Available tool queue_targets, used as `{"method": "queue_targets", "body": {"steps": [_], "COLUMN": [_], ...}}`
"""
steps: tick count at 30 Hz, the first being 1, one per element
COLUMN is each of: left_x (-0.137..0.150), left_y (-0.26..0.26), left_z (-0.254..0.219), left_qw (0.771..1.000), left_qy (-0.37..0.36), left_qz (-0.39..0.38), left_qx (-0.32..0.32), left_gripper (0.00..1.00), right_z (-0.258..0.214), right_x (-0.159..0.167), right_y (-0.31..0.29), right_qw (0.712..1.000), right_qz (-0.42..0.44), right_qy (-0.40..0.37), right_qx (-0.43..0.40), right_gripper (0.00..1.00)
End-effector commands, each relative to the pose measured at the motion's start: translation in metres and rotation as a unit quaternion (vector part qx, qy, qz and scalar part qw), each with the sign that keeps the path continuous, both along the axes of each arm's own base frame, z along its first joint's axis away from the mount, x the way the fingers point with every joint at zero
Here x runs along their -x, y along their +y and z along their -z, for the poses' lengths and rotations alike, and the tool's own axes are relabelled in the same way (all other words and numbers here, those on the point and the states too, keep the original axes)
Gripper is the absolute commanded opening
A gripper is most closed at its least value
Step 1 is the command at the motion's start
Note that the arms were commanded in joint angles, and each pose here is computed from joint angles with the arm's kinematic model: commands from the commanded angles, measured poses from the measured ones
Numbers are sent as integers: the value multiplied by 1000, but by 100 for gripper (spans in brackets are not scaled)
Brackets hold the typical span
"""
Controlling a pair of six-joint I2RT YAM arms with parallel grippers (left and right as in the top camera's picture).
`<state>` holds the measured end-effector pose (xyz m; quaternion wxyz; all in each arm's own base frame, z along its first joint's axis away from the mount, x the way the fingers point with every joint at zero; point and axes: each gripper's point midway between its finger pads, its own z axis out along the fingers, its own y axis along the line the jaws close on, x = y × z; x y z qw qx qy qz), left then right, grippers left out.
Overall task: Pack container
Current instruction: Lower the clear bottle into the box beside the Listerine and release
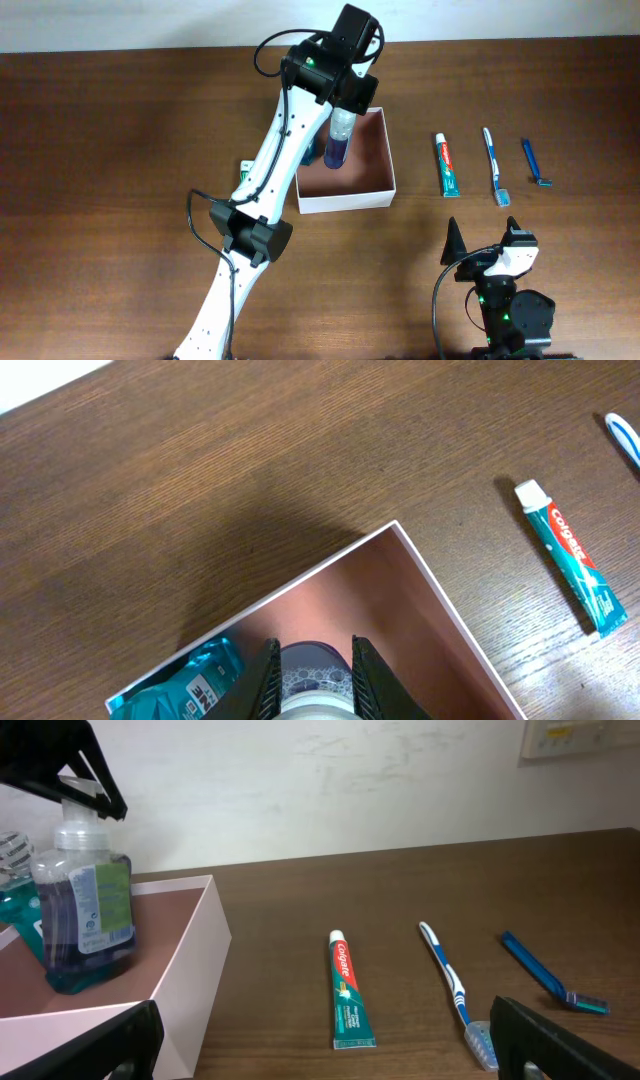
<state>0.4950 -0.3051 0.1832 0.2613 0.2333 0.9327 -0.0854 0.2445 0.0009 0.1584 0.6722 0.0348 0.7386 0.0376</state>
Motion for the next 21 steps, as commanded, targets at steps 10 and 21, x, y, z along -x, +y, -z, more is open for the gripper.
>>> {"method": "queue_targets", "body": {"steps": [10, 21], "left_x": [-7, -2], "left_y": [5, 8], "left_z": [-17, -13], "left_qw": [999, 1000], "left_qy": [-34, -22], "left_qz": [-12, -11], "left_qx": [-7, -16], "left_gripper": [30, 30], "right_z": [2, 2], "right_x": [0, 0], "right_y": [-1, -1], "right_qw": [1000, 1000], "right_qz": [1, 1], "right_qy": [1, 1], "right_qx": [0, 0], "right_gripper": [98, 98]}}
